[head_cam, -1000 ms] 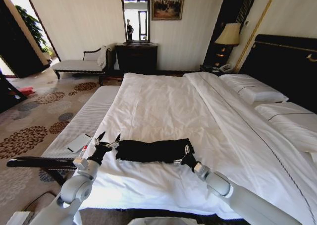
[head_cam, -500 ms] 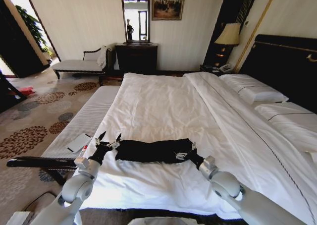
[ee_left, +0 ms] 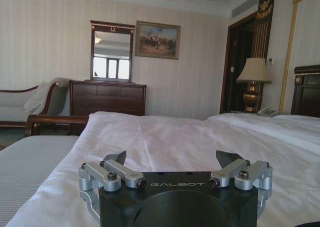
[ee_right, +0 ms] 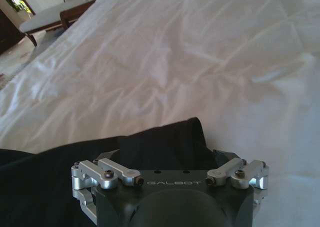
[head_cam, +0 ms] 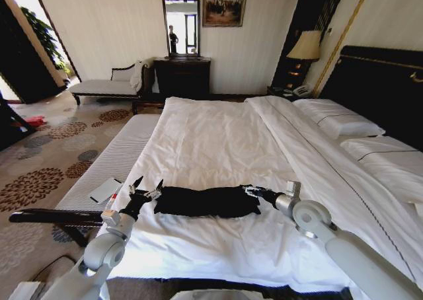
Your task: Fold the clothes on the bed.
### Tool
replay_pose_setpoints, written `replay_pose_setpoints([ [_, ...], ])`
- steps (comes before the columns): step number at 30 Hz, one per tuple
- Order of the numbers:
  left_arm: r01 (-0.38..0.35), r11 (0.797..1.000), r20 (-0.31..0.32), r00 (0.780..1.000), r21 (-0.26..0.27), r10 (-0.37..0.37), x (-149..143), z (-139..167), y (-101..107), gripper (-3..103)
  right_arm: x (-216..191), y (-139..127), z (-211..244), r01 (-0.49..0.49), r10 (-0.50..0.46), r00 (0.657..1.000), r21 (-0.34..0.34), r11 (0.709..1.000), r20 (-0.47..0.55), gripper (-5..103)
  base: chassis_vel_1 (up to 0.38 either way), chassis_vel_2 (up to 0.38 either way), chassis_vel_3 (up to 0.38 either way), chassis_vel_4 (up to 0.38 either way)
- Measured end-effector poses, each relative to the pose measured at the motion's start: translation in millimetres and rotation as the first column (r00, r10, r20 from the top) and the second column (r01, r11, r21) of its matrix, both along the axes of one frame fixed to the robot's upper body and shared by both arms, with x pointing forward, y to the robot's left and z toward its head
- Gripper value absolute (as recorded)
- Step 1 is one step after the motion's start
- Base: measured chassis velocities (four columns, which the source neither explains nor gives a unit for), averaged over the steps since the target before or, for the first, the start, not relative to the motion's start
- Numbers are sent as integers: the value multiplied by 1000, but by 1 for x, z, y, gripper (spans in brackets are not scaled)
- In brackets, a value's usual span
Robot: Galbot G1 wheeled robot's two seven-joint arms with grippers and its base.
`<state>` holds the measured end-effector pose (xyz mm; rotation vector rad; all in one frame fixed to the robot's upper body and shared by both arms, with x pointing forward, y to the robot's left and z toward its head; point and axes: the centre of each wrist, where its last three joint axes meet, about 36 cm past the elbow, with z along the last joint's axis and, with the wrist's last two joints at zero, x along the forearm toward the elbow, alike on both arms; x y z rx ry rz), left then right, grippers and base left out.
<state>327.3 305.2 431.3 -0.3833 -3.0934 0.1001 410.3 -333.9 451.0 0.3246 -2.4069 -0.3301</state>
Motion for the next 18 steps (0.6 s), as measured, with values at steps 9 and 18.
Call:
replay_pose_setpoints([
  [9,9,1000,-7,1000,-11,-9,1,2,-2,100,1,-8,-19,2,-4,1000,-96,995,-26,100,0,0,0,0],
  [18,8,1000,-9,1000,-10,-8,2,2,-1,100,-6,-9,-34,-16,8,998,-119,993,-66,100,0,0,0,0],
])
